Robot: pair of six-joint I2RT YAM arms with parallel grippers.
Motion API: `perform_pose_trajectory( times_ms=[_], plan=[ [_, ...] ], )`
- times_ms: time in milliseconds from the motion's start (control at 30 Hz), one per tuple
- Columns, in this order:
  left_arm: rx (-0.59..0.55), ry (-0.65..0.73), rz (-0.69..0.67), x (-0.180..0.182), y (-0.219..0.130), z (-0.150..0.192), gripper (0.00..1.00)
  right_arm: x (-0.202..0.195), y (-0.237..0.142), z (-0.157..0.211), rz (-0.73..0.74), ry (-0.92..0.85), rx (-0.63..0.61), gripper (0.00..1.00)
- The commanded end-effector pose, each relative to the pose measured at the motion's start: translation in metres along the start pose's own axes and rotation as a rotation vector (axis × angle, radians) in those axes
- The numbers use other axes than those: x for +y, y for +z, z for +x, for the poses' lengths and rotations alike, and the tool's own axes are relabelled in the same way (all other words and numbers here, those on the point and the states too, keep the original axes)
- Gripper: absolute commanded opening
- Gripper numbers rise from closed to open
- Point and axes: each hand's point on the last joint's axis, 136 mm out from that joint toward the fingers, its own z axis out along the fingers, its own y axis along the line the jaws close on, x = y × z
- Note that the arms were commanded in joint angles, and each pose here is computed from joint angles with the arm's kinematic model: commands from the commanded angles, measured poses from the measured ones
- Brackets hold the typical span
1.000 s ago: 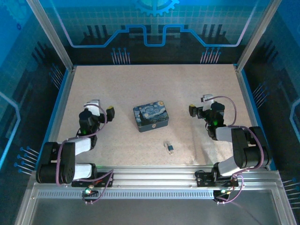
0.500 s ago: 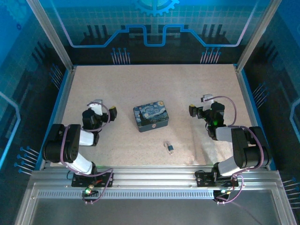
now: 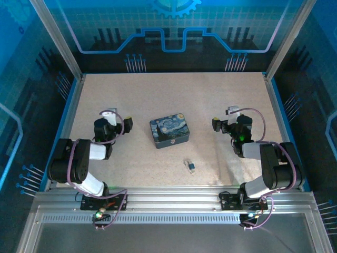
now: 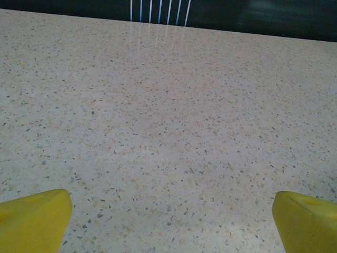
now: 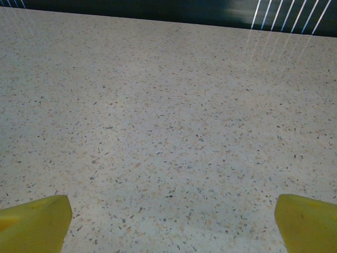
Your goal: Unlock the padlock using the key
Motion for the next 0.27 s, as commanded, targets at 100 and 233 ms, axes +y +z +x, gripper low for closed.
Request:
perform_pose_trajectory(
  times_ms=[100, 233],
  plan=[
    [-0.019, 0.026, -0.003, -0.0017, 0.0006, -0.0085, 0.99, -0.0043, 0.0026, -0.0018, 0.019, -0.010, 0.000, 1.00],
    [-0.020, 0.028, -0.002, -0.0019, 0.0003, -0.0087, 0.99, -0.0046, 0.0027, -0.0018, 0.021, -0.011, 0.000, 1.00]
  ],
)
